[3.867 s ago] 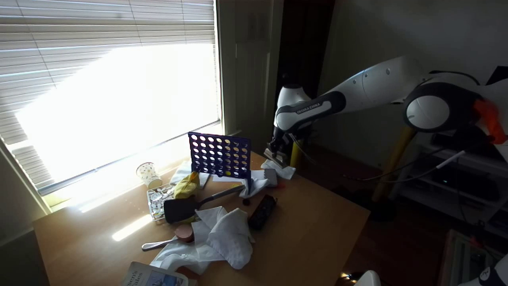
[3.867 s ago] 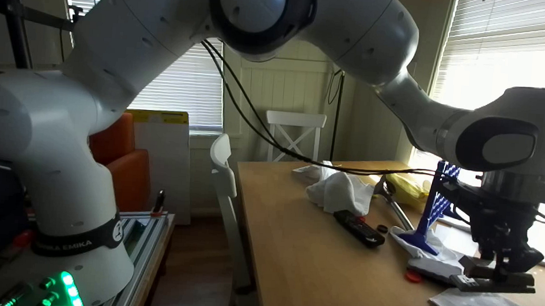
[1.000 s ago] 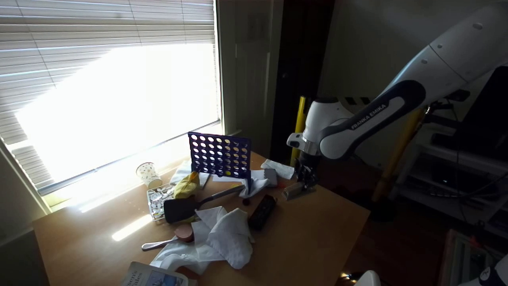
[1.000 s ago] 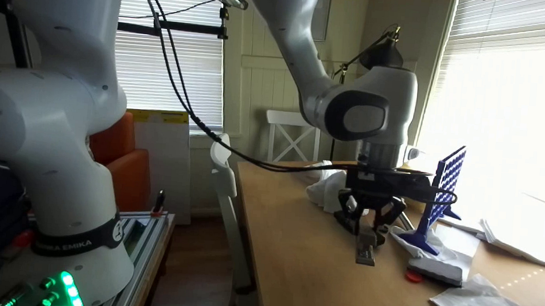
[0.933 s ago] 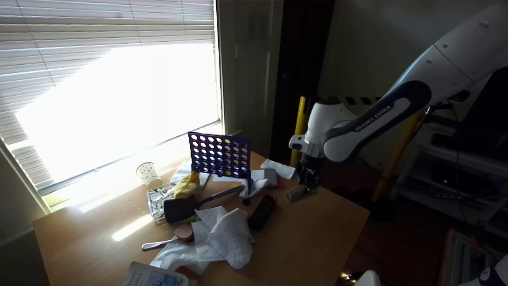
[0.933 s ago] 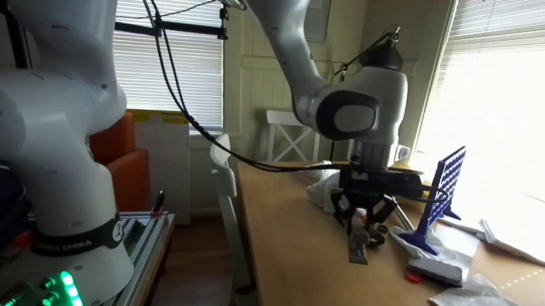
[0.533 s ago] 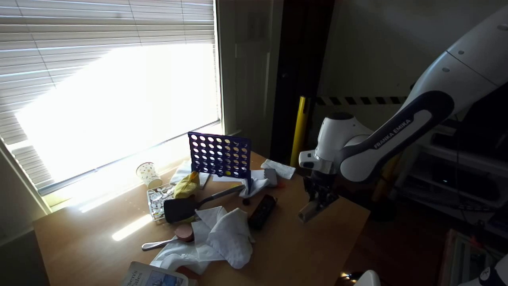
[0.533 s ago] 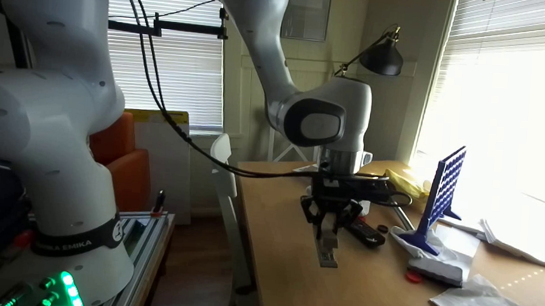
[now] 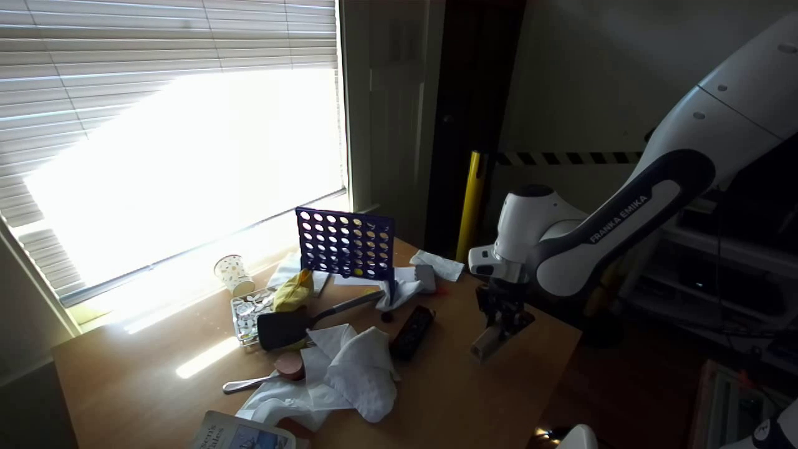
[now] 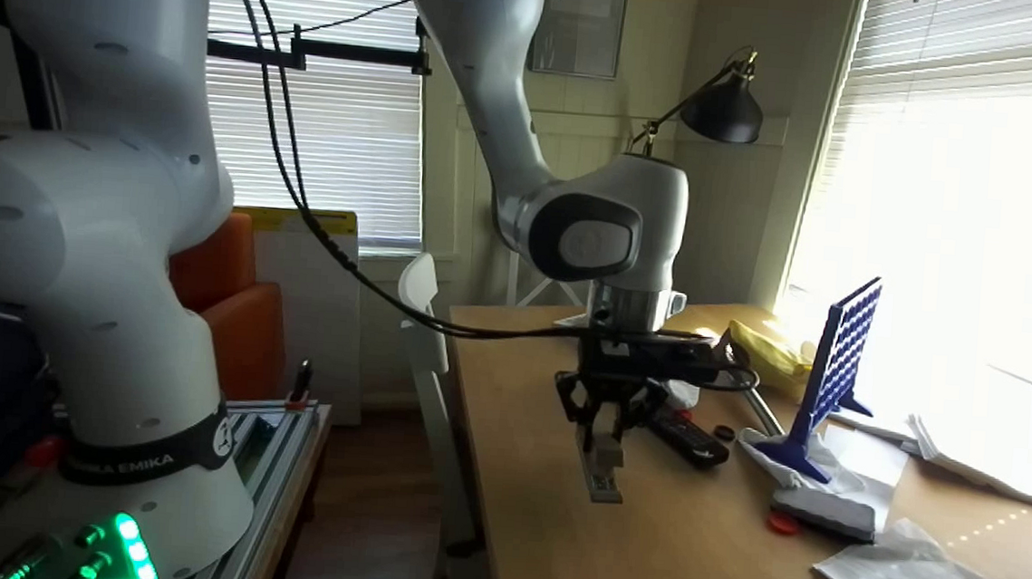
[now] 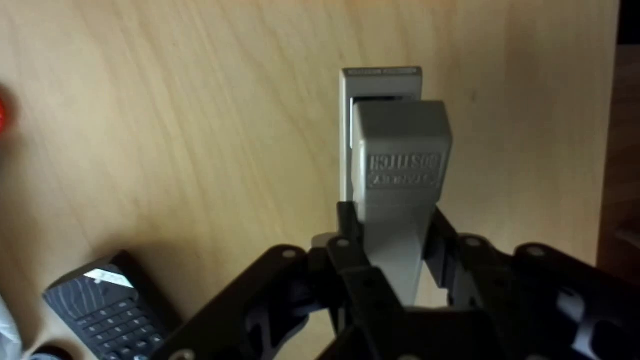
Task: Move the stapler forward
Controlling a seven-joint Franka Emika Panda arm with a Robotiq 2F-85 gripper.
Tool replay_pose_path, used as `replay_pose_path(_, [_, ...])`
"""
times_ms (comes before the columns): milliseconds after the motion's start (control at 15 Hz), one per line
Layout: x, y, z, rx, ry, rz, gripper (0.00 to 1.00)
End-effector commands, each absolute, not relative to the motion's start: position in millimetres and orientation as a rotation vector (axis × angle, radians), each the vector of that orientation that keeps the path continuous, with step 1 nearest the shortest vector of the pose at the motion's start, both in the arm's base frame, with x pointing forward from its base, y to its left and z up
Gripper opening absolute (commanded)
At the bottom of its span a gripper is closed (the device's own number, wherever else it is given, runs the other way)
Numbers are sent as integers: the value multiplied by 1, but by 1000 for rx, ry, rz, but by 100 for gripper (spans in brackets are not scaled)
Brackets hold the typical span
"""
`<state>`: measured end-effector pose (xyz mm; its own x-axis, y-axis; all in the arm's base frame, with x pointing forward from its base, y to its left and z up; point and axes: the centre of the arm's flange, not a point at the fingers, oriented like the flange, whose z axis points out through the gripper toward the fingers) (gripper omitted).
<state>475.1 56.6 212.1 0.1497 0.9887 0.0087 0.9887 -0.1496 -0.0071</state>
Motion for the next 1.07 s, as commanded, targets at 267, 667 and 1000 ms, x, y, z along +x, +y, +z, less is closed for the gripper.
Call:
replay_pose_path(267, [436,103,191,-2261,-2133,30,10])
replay_pose_path(667, [415,113,180,-2218,-2132,47,10])
replay_pose_path(1000, [413,112,183,-2199,-2162,36,60])
